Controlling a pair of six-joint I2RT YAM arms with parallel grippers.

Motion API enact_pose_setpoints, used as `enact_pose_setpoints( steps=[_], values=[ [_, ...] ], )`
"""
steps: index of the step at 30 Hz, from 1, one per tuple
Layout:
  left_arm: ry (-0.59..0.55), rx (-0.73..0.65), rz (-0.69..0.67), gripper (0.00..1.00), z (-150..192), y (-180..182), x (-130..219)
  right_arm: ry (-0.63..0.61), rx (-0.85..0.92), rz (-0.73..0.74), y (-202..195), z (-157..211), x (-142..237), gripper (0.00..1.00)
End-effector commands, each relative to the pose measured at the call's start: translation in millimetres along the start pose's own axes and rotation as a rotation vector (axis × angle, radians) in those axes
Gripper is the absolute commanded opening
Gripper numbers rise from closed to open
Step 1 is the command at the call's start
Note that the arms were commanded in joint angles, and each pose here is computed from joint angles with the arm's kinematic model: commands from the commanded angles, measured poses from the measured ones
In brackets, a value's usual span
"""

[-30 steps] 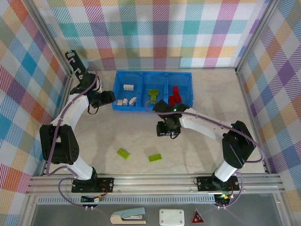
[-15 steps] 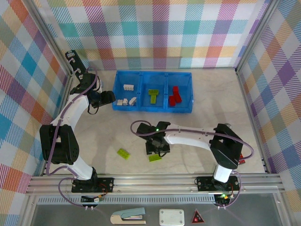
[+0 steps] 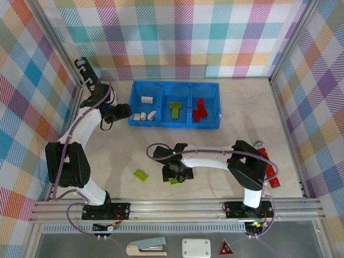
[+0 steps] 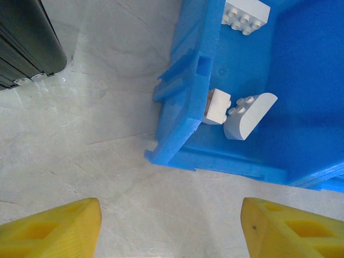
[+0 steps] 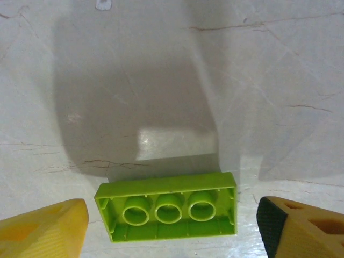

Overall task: Sort the legos into containers by color
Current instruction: Pick up the lego from the bottom-center of the table.

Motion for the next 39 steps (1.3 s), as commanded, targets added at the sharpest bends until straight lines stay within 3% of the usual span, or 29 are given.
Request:
enact_pose_setpoints(
  steps=[1,14,23,39],
  values=[
    [0.005,0.026,-0.013,0.69,-4,5,2,0.039,-0.003,0.011,-1,8,-11,0.80],
    [0.011,0.027,-0.016,0.69,-2,6,0,0.052,0.003,0.017,-2,11,-13,0.67],
    [0.007,0.026,-0.015,0.69,-3,6,2,0.021,0.011,0.006,-1,6,4,0.65],
    [0.001,0.023,-0.012,0.69,-4,5,4,-0.062,0.024,-0.025,2,-57,40,0.64]
  ],
)
Point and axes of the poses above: each hand's point on the last joint's axis, 136 mm out from that joint toward the fingers, its own x axis back along the fingers, its own y axis along the line the jaws close on, z = x × y, the point moved 2 cm from there along x, back along the fingers, and after that the axes turned 4 degrees about x, right-handed, at the moved point
